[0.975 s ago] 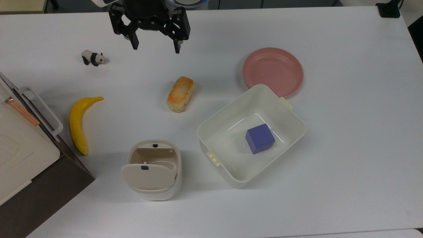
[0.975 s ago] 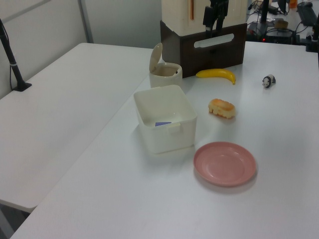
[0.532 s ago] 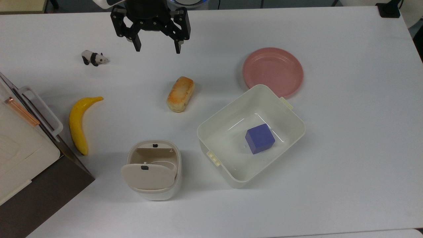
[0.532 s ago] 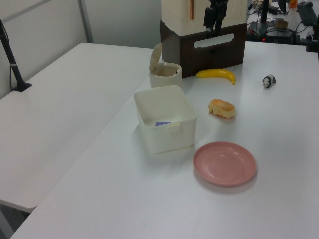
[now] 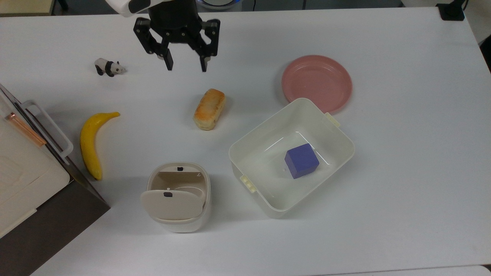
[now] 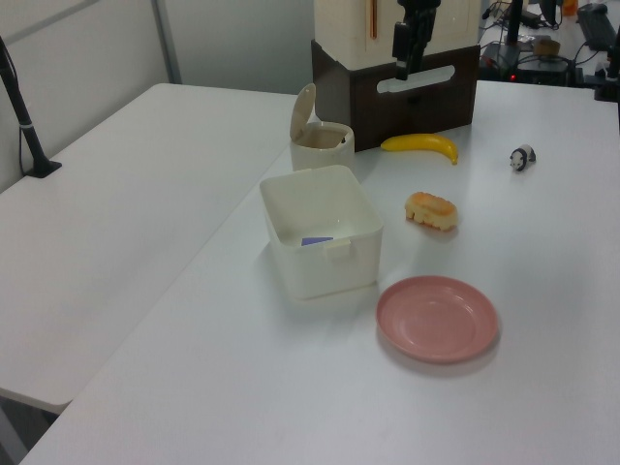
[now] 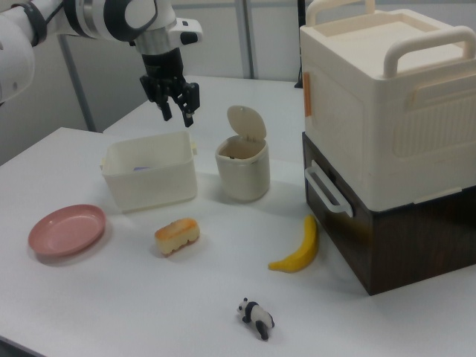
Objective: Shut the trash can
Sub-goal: 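Move the gripper down over the cream trash can's raised lid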
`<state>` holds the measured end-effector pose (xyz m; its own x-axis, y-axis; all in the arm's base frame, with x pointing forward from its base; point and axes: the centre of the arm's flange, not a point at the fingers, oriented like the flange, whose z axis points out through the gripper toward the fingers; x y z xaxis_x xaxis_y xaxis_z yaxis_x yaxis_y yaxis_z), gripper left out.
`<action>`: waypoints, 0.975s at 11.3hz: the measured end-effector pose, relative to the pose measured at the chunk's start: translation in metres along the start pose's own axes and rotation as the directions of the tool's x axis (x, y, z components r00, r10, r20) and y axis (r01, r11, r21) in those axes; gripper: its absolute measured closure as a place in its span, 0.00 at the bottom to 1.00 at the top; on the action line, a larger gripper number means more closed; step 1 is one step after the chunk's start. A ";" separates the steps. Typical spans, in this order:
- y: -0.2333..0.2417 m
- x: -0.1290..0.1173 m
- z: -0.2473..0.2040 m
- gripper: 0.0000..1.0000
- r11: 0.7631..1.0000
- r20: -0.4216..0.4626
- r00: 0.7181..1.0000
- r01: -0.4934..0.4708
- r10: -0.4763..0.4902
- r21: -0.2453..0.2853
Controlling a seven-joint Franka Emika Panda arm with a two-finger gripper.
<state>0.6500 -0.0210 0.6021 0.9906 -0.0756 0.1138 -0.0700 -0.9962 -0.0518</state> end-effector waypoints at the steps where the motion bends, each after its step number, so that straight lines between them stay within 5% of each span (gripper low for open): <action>1: 0.003 0.007 0.001 0.50 1.000 -0.043 0.999 0.003 -0.004 -0.024; 4: 0.006 0.029 0.007 0.96 0.999 -0.180 0.983 0.006 -0.015 -0.051; 8: 0.006 0.053 0.009 0.99 0.999 -0.356 0.934 -0.044 0.036 -0.017; 11: -0.001 0.079 0.028 0.99 0.995 -0.523 0.848 -0.104 0.082 -0.013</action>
<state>0.7318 -0.0250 0.5829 0.7734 -0.1686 0.6111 -0.1741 -0.9834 -0.0510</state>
